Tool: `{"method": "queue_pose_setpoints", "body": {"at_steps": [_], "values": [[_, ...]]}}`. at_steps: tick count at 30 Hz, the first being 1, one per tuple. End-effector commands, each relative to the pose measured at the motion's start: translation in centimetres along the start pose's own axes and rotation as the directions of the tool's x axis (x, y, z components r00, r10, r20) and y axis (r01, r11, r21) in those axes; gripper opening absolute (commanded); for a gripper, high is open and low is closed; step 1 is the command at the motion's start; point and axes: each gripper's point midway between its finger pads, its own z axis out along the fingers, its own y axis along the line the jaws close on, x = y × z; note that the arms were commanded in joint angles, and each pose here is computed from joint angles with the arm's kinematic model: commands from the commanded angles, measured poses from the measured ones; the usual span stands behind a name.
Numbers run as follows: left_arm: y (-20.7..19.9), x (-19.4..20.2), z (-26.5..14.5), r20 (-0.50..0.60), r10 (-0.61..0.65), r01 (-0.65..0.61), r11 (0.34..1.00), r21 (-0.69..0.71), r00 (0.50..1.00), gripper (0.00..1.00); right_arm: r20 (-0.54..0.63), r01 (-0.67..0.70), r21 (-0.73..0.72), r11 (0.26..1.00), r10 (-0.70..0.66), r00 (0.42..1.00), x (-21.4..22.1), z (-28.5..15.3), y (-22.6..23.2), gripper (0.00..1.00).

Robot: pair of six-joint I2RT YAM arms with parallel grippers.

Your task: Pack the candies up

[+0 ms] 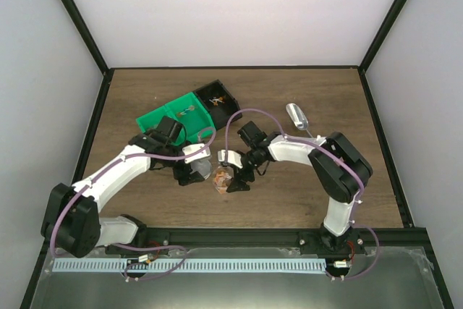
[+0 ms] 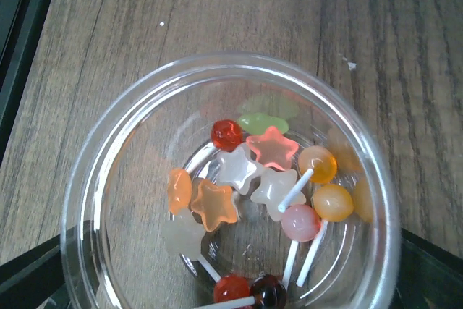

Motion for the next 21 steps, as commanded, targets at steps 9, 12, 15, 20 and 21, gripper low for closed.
{"method": "queue_pose_setpoints", "body": {"at_steps": [9, 12, 15, 20, 21], "values": [[-2.3, -2.0, 0.0, 0.072, 0.007, -0.014, 0.995, 0.097, 0.997, 0.89, 0.117, -0.028, 0.092, 0.995, 0.017, 0.993, -2.3, -5.3, -0.5, 1.0], [-2.3, -2.7, 0.6, 0.078, 0.001, -0.009, 0.995, 0.101, 0.997, 0.89, 0.127, -0.062, 0.097, 0.993, 0.049, 0.991, -0.9, -7.0, -0.5, 1.0], [-2.4, -3.8, 1.6, 0.077, 0.016, -0.024, 0.994, 0.104, 0.997, 0.89, 0.134, -0.147, 0.081, 0.986, 0.135, 0.982, 0.6, -8.3, -0.6, 1.0], [-2.2, -5.0, 3.3, 0.043, -0.012, 0.007, 0.992, 0.123, 0.999, 0.89, 0.203, -0.37, 0.019, 0.929, 0.359, 0.911, 1.2, -10.2, -1.6, 0.98], [-2.1, -5.1, 3.5, 0.042, -0.013, 0.008, 0.993, 0.121, 0.999, 0.89, 0.209, -0.402, 0.011, 0.916, 0.391, 0.896, 1.2, -10.2, -1.6, 0.97]]}}
